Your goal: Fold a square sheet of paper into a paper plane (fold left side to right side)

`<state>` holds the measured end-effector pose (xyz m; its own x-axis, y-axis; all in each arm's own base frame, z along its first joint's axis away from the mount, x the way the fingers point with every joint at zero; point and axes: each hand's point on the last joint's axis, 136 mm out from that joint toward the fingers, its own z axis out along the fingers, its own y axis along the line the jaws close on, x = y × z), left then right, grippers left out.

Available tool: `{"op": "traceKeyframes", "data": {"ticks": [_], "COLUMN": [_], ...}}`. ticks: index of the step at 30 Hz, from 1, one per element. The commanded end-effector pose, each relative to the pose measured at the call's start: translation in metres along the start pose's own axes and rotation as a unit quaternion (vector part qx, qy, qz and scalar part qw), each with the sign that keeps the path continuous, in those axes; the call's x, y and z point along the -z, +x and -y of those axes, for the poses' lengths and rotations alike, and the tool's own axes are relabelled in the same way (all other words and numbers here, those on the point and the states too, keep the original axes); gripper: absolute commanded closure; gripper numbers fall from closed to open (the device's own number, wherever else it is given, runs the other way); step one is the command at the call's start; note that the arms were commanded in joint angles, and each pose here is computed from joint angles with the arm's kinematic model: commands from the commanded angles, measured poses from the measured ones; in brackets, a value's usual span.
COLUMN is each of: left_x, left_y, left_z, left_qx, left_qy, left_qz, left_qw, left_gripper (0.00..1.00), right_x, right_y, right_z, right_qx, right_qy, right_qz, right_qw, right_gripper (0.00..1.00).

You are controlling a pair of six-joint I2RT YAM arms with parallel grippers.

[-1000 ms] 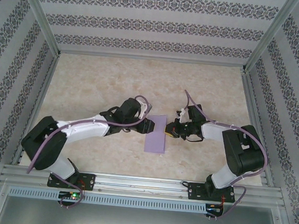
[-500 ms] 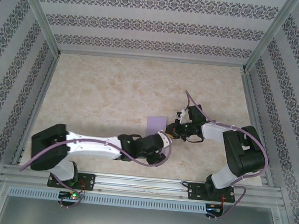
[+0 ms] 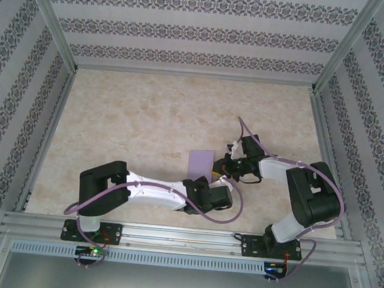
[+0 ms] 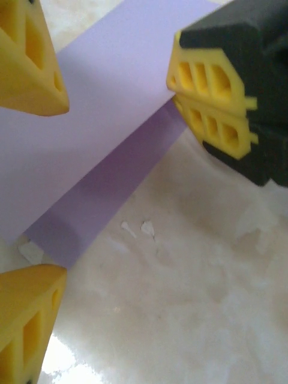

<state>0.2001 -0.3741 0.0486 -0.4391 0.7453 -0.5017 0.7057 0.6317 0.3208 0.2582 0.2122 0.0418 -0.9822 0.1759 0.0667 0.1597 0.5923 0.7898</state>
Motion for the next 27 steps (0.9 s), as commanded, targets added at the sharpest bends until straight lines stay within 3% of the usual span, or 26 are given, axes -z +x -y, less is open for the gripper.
{"op": "traceKeyframes", "data": {"ticks": [1, 9, 14, 22, 27], "left_x": [0.001, 0.009, 0.012, 0.020, 0.023], "left_y": [0.004, -0.001, -0.003, -0.011, -0.017], "left_z": [-0.005, -0.004, -0.004, -0.005, -0.010], "left_qx": [-0.023, -0.006, 0.009, 0.105, 0.207], "left_qy": [-0.028, -0.007, 0.012, 0.137, 0.257], "left_qz": [-0.011, 0.011, 0.015, 0.030, 0.044], "left_qw": [0.999, 1.000, 1.000, 0.985, 0.943], "left_gripper": [0.42, 0.81, 0.94, 1.00, 1.00], "right_x": [0.005, 0.004, 0.009, 0.042, 0.064], "right_y": [-0.002, -0.004, -0.008, -0.018, -0.010], "right_z": [-0.003, 0.001, -0.009, -0.019, -0.005], "right_qx": [-0.001, 0.000, 0.018, 0.063, 0.075], "right_qy": [-0.004, 0.004, -0.005, 0.002, 0.025], "right_qz": [0.004, 0.005, 0.014, 0.077, 0.106], "right_qw": [1.000, 1.000, 1.000, 0.995, 0.991], "right_gripper": [1.00, 1.00, 0.97, 0.76, 0.75]}}
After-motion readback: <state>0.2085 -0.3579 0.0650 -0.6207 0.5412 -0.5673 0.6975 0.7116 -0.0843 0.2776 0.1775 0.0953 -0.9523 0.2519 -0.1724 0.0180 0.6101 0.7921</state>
